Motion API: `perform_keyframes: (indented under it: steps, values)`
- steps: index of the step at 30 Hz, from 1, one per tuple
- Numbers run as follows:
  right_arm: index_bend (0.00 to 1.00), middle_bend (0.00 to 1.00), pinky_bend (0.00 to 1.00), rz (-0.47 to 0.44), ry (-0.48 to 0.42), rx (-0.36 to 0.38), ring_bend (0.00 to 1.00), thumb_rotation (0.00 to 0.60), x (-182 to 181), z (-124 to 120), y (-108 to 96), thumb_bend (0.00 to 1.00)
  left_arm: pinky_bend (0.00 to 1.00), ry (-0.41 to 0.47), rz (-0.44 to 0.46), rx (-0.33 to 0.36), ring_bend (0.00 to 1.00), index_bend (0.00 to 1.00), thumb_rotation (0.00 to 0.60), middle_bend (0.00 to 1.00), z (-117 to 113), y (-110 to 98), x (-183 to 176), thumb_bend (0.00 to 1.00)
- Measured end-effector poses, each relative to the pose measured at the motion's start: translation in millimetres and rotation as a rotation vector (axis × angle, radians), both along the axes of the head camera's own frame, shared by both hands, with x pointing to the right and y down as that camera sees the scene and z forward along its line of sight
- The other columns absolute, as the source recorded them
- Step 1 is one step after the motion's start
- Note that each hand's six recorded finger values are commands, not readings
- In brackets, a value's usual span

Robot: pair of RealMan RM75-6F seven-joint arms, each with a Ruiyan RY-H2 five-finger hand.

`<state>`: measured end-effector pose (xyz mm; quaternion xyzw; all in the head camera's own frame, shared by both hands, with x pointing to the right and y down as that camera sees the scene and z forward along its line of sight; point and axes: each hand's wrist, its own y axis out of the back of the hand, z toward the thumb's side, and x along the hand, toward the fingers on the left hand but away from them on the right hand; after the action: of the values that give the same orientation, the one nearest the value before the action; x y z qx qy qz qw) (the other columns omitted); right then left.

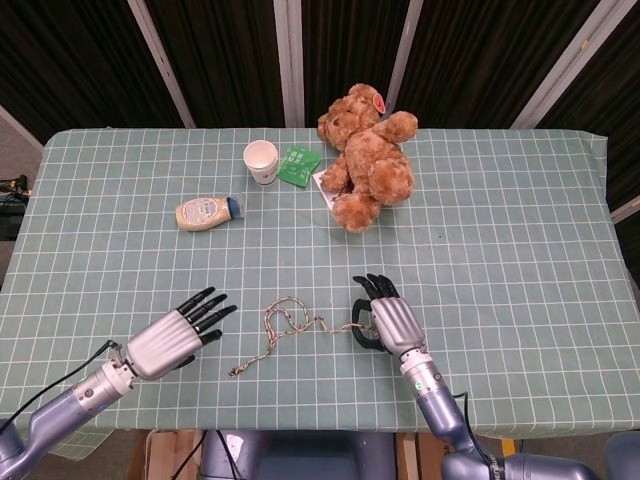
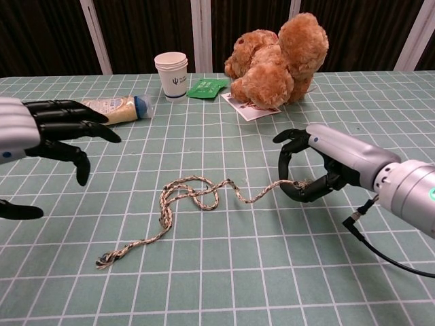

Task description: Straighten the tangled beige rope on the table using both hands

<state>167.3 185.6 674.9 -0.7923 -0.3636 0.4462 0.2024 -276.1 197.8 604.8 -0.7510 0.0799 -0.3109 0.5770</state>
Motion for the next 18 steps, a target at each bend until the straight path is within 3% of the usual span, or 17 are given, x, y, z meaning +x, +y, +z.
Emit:
perform_keyframes:
  steps: [7, 18]
  values:
    - [0.60, 0.14, 0.00, 0.010, 0.004, 0.005, 0.00, 0.600, 5, -1, -3, 0.45, 0.00, 0.021, 0.209, 0.052, 0.00, 0.46, 0.600, 0.10, 21, 10, 27, 0.27]
    - [0.60, 0.14, 0.00, 0.022, 0.013, 0.013, 0.00, 0.600, 13, -2, -8, 0.45, 0.00, 0.014, 0.314, 0.057, 0.00, 0.47, 0.600, 0.10, 42, 16, 45, 0.28]
